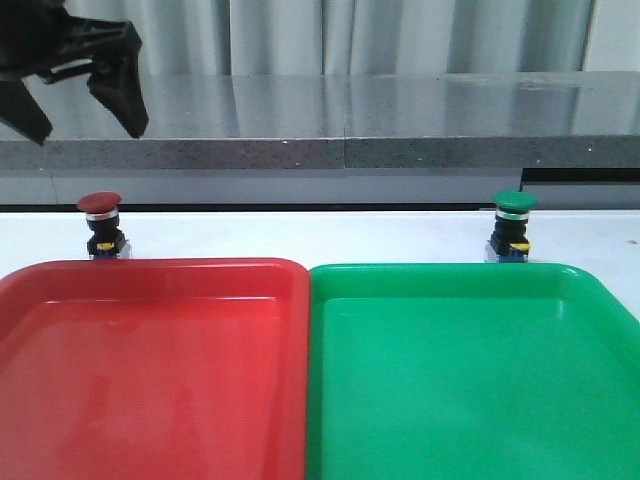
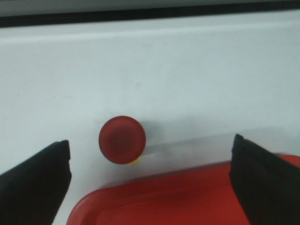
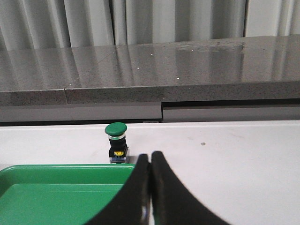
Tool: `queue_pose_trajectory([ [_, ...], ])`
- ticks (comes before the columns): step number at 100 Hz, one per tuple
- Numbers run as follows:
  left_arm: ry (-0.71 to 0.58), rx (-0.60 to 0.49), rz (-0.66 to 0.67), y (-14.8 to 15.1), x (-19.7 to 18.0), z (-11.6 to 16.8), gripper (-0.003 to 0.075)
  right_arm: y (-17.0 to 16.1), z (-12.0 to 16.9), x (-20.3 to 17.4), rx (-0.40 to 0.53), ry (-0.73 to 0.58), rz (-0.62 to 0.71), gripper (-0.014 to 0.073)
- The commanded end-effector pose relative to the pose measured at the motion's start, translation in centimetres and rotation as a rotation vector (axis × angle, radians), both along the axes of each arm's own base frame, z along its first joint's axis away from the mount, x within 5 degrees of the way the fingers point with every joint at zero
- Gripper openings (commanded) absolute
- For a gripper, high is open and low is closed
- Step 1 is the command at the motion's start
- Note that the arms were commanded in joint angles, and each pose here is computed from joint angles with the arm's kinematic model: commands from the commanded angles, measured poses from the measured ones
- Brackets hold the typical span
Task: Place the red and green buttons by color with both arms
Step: 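Lower the left gripper over the red-capped button and close on it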
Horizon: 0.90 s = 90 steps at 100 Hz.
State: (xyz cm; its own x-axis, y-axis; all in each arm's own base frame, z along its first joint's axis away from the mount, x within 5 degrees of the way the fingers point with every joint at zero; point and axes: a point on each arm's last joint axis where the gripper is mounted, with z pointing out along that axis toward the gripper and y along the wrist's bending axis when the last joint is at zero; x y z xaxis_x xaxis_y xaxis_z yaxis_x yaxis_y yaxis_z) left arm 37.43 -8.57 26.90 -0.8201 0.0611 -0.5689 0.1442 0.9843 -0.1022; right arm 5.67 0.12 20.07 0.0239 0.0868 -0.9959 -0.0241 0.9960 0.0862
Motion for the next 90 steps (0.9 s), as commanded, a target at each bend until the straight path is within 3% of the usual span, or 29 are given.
queue_pose_trajectory([
  [1,-0.081,-0.006,-0.004,-0.4,1.2,1.5,0.064,0.0,1.3,-0.3,-0.006,-0.117,-0.004,-0.0111],
  [39,0.022,0.045,-0.009,-0.8,3.7,-3.2,0.0637,0.0,1.3,-0.3,-0.006,-0.117,-0.004,-0.0111],
  [51,0.019,0.045,-0.008,-0.8,3.9,-3.4,0.0592,0.0,1.3,-0.3,-0.006,-0.117,-0.004,-0.0111],
  [65,0.009,0.042,-0.008,-0.8,4.0,-3.3,0.0466,0.0,1.3,-0.3,-0.006,-0.117,-0.004,-0.0111],
  [90,0.006,0.042,-0.008,-0.8,4.0,-3.3,0.0158,0.0,1.3,-0.3,-0.006,-0.117,-0.004,-0.0111],
])
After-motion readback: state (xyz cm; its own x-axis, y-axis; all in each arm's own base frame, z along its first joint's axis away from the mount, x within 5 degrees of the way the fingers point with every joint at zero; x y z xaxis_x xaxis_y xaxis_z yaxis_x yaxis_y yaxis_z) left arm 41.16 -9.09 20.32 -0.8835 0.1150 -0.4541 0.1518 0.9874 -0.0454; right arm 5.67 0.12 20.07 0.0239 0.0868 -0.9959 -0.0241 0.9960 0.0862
